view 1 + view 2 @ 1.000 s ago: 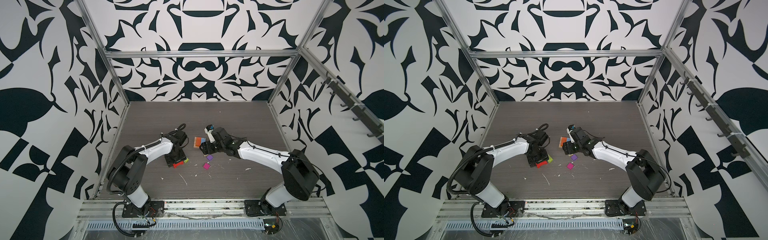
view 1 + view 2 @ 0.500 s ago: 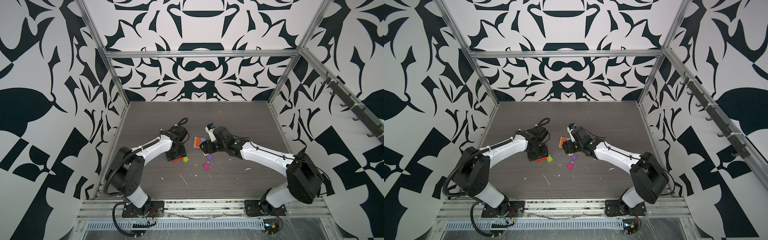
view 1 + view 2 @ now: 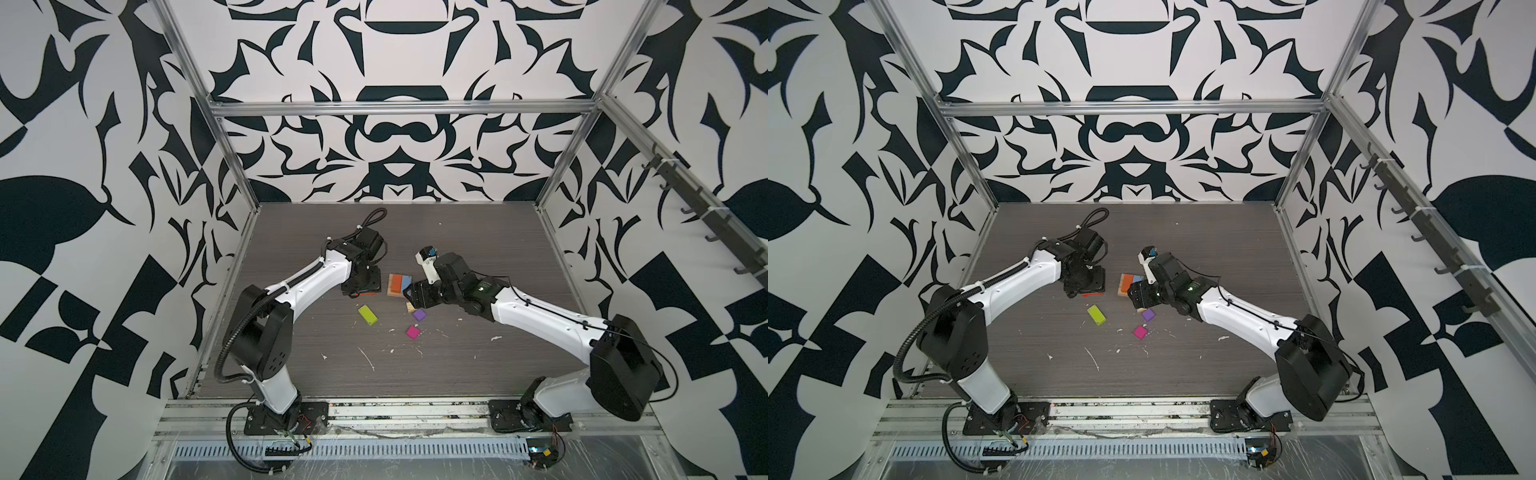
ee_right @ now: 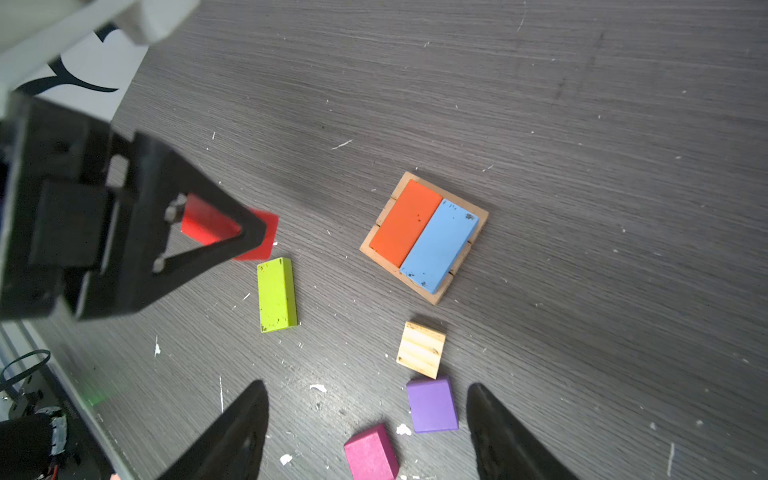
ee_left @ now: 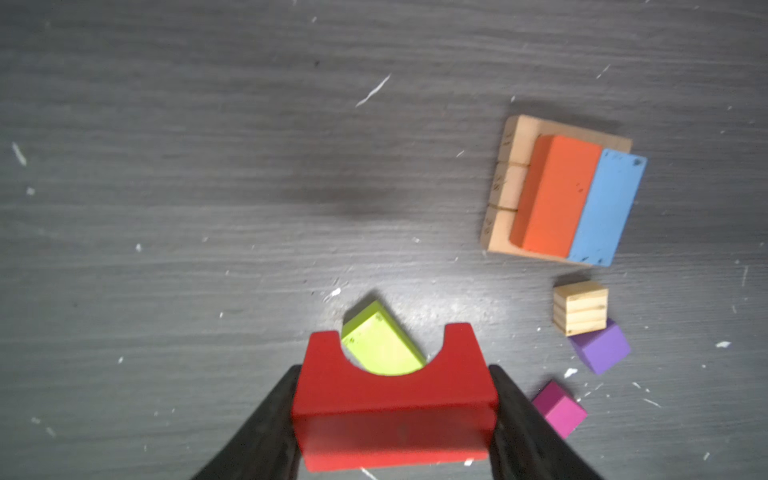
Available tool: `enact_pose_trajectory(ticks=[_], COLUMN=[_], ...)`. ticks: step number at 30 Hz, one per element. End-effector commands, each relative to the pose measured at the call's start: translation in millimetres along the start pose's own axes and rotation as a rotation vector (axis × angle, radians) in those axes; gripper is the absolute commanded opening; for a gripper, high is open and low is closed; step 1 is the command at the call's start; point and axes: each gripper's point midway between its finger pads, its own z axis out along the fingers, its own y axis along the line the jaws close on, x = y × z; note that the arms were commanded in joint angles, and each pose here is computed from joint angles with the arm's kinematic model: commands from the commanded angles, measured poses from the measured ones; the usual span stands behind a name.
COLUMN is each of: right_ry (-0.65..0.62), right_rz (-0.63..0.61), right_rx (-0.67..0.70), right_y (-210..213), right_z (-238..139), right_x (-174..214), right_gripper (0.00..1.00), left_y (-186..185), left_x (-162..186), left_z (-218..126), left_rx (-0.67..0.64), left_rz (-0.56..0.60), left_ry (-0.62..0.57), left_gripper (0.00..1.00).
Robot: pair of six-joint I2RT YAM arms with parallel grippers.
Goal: Build the wood block tower
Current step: 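Lift the red arch block and carry it over the stack with the left gripper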
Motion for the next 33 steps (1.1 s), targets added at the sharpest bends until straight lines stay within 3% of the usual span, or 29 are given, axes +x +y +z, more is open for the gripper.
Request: enact_pose_trajectory(ticks=[1, 21, 33], right_ry=[-0.008, 0.008, 0.002], right_rz=[-0.013, -0.037, -0.060], right_rx=[-0.013, 0.020, 0.028], right_y=[-0.3, -17.0, -20.6], right_z=[-10.0, -32.8, -38.2], right_x=[1.8, 22.7, 28.4], right_gripper=[0.79, 0.79, 0.79], left_y=[-3.1, -62.2, -92.0], left_x=[0.8, -42.2, -47.2], left_z=[-0.5, 12.9, 23.6], left_rx=[-0.012, 0.113, 0.121], left_rz=[0.066, 0.167, 0.193], left_ry=[0.049, 0.097, 0.110], left_gripper=[0.58, 0.55, 0.54])
